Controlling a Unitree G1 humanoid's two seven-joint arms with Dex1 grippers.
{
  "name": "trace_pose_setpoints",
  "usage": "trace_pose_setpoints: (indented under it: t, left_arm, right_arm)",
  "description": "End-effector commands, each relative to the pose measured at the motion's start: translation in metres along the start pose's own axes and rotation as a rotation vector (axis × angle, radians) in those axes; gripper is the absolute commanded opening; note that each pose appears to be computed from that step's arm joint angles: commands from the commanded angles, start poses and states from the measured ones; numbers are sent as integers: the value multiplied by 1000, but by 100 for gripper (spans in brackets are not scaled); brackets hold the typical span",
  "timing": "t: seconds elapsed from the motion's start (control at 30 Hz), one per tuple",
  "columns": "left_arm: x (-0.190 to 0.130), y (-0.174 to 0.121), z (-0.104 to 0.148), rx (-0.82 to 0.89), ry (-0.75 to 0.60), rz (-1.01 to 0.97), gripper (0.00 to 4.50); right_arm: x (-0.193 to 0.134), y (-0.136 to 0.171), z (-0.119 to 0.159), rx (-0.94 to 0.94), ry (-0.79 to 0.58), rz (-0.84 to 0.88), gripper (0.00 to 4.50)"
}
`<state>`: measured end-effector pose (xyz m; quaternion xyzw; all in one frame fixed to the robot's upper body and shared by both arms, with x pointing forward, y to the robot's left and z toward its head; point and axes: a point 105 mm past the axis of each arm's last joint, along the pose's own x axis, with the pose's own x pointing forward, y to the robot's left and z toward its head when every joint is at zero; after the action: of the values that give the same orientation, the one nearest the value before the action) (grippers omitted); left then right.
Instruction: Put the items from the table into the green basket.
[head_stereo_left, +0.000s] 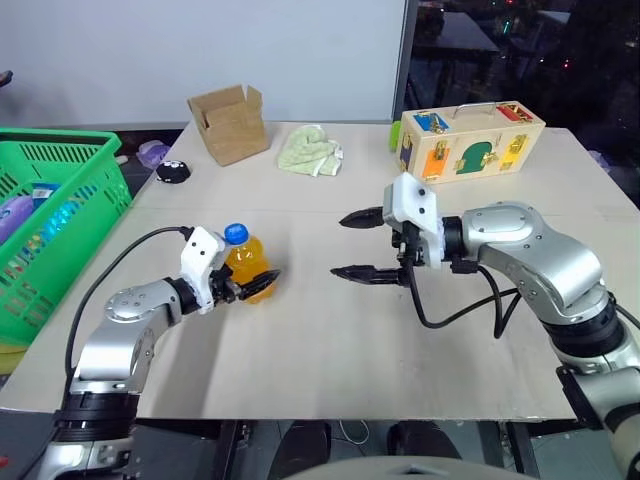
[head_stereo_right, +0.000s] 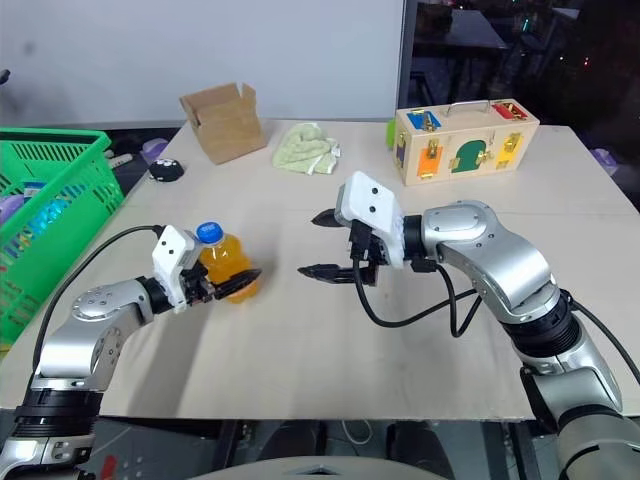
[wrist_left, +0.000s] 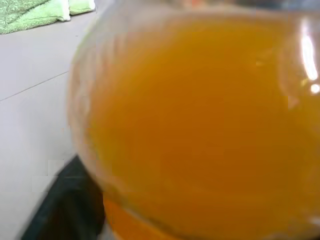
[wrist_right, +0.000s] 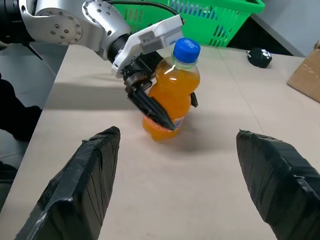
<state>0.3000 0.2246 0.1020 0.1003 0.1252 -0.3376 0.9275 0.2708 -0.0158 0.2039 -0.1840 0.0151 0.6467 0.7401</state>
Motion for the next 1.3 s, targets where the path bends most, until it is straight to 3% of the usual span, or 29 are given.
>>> trace_pose_setpoints:
  t: [0.03,0.2,0.33,0.53,0.77,0.9,1.3]
  left_arm:
    - [-13,7,16,25,-65,48,305]
    - [-36,31,51,-70,-251,197,305]
    - [-89,83,99,-69,-425,458,305]
    - [-159,141,125,2,-515,769,305]
    - [-212,168,134,143,-485,993,305]
    - [-235,177,121,159,-423,1081,305]
    - [-259,198,84,113,-294,1145,305]
  right_arm:
    - [-2,0,8,-28,-35,-11,395]
    - [5,-6,17,-40,-97,-51,395]
    - [23,-20,42,-43,-228,-127,395]
    - [51,-11,75,-63,-372,-54,395]
    - [70,-6,103,-72,-504,37,395]
    - [78,-5,109,-73,-522,61,395]
    - [82,1,111,-69,-541,115,395]
